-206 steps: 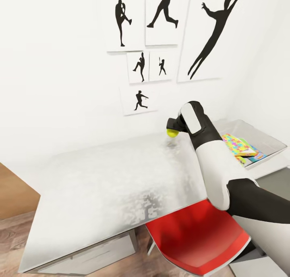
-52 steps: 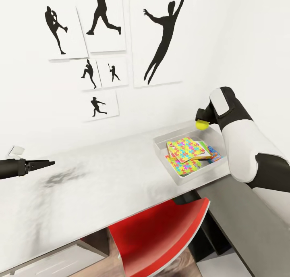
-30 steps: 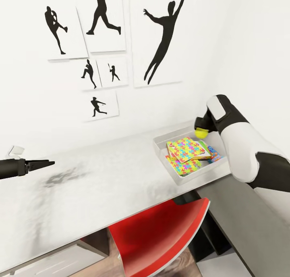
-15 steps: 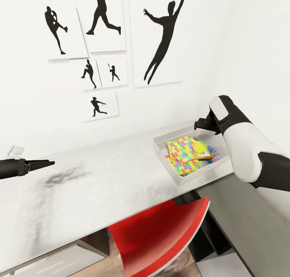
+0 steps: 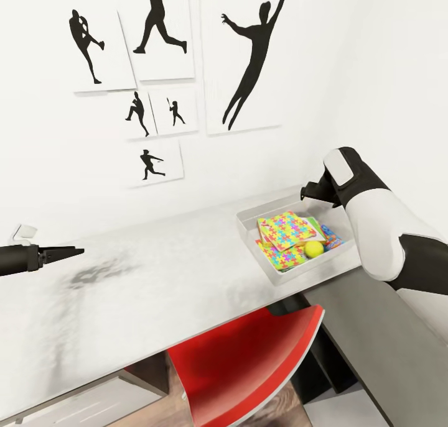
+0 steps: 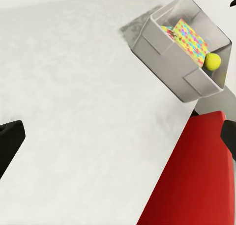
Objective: Put all the toys in the child's room - the three board games (two on the bed and one on the table), the two jigsaw puzzles on the table, and the tennis ball on the table - inside the toy box on the table in the child's room.
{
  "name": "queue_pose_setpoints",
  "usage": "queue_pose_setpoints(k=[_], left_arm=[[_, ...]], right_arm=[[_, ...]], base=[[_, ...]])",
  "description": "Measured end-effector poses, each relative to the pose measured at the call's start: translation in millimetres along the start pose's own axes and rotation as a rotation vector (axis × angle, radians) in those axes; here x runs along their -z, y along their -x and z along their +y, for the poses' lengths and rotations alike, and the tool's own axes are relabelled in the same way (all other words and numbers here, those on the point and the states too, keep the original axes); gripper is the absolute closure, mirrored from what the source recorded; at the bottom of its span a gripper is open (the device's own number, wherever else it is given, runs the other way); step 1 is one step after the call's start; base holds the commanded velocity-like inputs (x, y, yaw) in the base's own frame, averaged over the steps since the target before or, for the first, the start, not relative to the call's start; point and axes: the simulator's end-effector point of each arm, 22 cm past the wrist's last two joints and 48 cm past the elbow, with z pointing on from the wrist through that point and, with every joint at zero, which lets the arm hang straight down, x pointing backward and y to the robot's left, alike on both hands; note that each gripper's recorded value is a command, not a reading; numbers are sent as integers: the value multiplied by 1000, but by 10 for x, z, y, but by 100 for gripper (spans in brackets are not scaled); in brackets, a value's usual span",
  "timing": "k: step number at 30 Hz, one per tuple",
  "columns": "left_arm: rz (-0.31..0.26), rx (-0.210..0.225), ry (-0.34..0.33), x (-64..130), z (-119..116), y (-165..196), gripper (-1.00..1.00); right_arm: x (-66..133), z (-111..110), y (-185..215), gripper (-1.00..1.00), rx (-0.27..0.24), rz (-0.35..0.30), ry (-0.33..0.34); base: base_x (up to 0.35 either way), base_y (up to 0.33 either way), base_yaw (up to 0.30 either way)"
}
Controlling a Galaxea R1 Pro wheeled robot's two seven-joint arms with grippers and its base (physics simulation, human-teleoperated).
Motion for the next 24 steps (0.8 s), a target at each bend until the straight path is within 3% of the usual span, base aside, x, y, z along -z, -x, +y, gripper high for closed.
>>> queue_pose_setpoints(k=[14, 24], left_arm=[[0, -1, 1, 5, 3, 2, -100], [1, -1, 5, 16, 14, 3, -100]], right_arm=[[13, 6, 24, -100, -9, -4, 14], [18, 46, 18, -100, -23, 0, 35]], base=[[-1, 3, 0], [-54, 92, 0]])
